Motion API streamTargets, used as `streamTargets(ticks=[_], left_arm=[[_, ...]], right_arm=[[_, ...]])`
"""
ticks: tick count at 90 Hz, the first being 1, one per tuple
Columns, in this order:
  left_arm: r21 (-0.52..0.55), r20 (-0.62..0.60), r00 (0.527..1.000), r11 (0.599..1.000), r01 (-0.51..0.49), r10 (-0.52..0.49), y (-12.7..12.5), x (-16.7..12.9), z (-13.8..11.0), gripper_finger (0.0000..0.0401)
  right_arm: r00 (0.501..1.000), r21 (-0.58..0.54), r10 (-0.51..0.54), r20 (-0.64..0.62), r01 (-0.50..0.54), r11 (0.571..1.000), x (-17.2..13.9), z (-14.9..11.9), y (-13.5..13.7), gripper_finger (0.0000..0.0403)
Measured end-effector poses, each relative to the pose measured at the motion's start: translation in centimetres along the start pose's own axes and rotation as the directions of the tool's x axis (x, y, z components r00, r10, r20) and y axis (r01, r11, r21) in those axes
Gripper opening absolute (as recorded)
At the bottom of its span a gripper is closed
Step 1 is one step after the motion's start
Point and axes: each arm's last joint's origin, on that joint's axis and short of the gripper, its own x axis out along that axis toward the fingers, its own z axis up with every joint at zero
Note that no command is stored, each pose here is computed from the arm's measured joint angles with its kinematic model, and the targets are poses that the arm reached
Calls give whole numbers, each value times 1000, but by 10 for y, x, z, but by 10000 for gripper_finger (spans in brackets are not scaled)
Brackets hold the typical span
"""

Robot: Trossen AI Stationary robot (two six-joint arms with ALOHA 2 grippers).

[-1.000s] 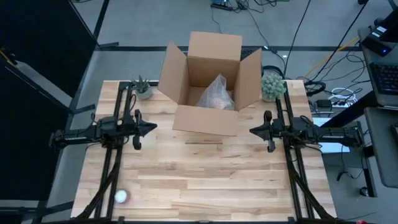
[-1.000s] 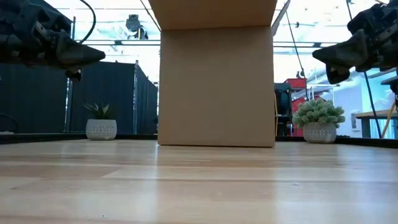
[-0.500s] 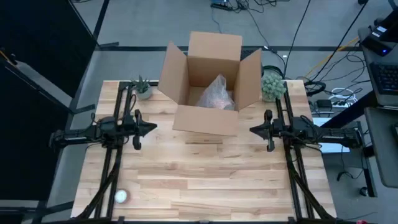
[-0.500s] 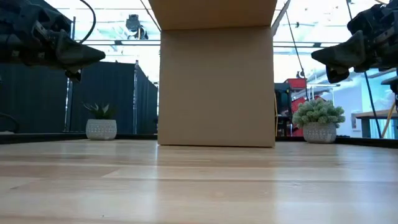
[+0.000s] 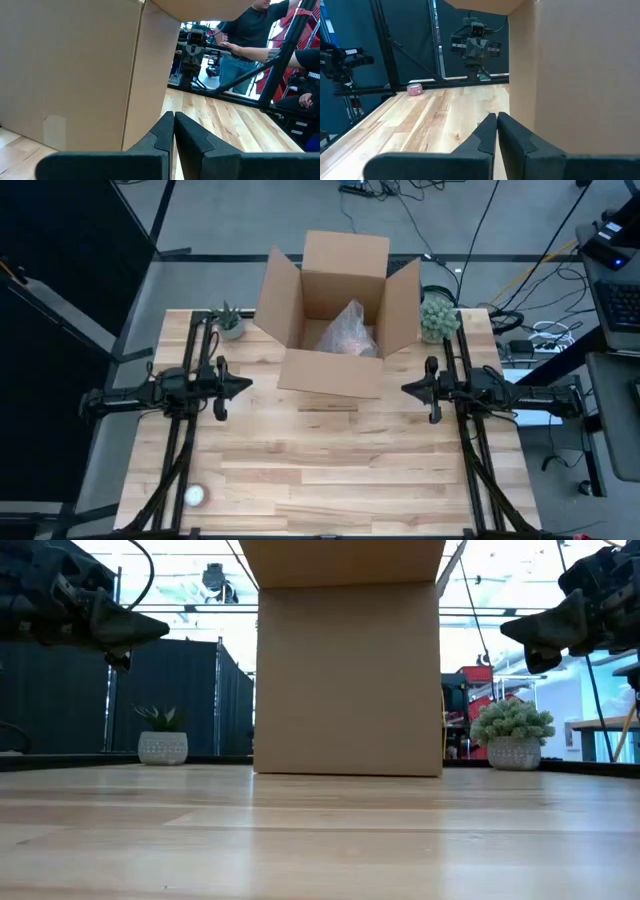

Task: Wrap mug
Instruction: Return to Home Position

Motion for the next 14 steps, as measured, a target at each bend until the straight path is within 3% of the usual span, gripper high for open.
streamTargets(ticks=[14], left_arm=[[0, 0, 1000, 1000, 0, 0, 0, 0, 0, 3]], right_arm=[[1000, 0, 0, 0, 0, 1000, 0, 0, 0, 2]])
